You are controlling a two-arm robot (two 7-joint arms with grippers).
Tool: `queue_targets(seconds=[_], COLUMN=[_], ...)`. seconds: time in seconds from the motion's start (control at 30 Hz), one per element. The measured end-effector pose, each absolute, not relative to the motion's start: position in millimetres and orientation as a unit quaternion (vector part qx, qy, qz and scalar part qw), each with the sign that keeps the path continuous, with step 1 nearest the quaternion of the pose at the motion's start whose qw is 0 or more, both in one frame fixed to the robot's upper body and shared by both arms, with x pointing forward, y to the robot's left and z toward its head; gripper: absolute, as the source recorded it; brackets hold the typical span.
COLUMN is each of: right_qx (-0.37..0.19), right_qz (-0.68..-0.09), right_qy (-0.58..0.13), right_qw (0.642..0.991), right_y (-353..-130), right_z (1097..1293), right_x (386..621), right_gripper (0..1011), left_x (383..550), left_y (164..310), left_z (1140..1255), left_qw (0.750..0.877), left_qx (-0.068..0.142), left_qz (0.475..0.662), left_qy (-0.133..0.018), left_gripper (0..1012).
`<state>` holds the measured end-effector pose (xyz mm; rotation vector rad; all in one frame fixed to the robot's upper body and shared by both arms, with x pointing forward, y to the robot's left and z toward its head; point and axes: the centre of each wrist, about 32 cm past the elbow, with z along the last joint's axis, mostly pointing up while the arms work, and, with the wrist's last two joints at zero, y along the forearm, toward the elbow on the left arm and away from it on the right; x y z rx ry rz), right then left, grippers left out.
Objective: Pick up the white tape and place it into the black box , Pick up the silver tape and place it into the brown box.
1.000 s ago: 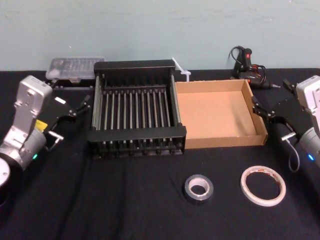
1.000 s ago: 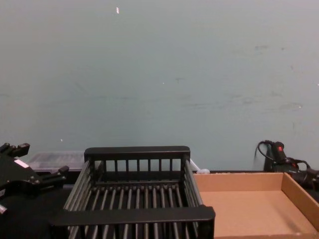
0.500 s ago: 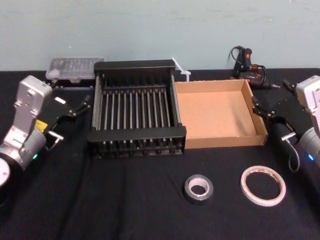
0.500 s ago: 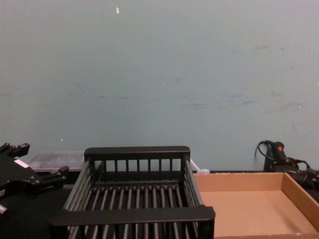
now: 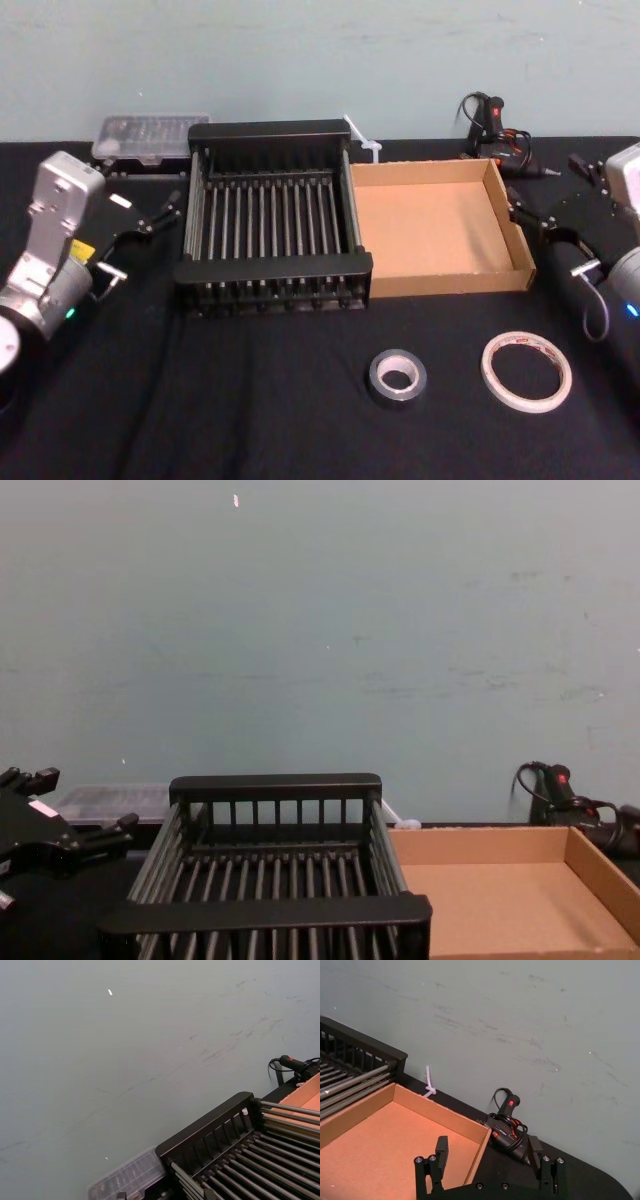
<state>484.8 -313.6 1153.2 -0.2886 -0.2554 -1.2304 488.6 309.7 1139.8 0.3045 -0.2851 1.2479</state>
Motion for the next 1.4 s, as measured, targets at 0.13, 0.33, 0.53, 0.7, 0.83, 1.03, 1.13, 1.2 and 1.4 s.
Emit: queue_targets(seconds=[0.13,0.33,0.53,0.7,0.83,1.03,1.13,1.2,1.4], right_qx=[-0.132,-0.136,-0.154,-0.173,-0.190,-0.217,-0.226,-0.230,-0.242], right_qz=[-0.570,-0.564,-0.553,-0.545,-0.541,-0.530,-0.522,-0.516,-0.497], right_qy=[-0.095,-0.063,-0.034,-0.005,0.021,0.048,0.057,0.063,0.081], right_qw=[0.805,0.812,0.818,0.820,0.819,0.819,0.820,0.823,0.829], right_y=[-318,-326,-336,-343,-346,-349,-349,-350,-351], right_z=[1165.0,1178.3,1188.8,1191.2,1189.1,1182.8,1180.1,1178.7,1176.5], right_x=[477,463,445,431,424,418,416,415,413], right_gripper=[1002,1002,1002,1002,1002,1002,1002,1002,1002], left_x=[488.6,488.6,488.6,488.6,488.6,488.6,488.6,488.6,488.6], left_y=[309.6,309.7,309.7,309.7,309.7,309.7,309.7,309.7,309.7], left_z=[1139.8,1139.8,1139.8,1139.8,1139.8,1139.8,1139.8,1139.8,1139.8], left_qw=[0.791,0.791,0.791,0.791,0.791,0.791,0.791,0.791,0.791], left_qx=[0.141,0.141,0.141,0.141,0.141,0.141,0.141,0.141,0.141], left_qz=[0.580,0.580,0.580,0.580,0.580,0.580,0.580,0.580,0.580], left_qy=[-0.132,-0.132,-0.132,-0.132,-0.132,-0.132,-0.132,-0.132,-0.132], left_gripper=[1001,1001,1001,1001,1001,1001,1001,1001,1001])
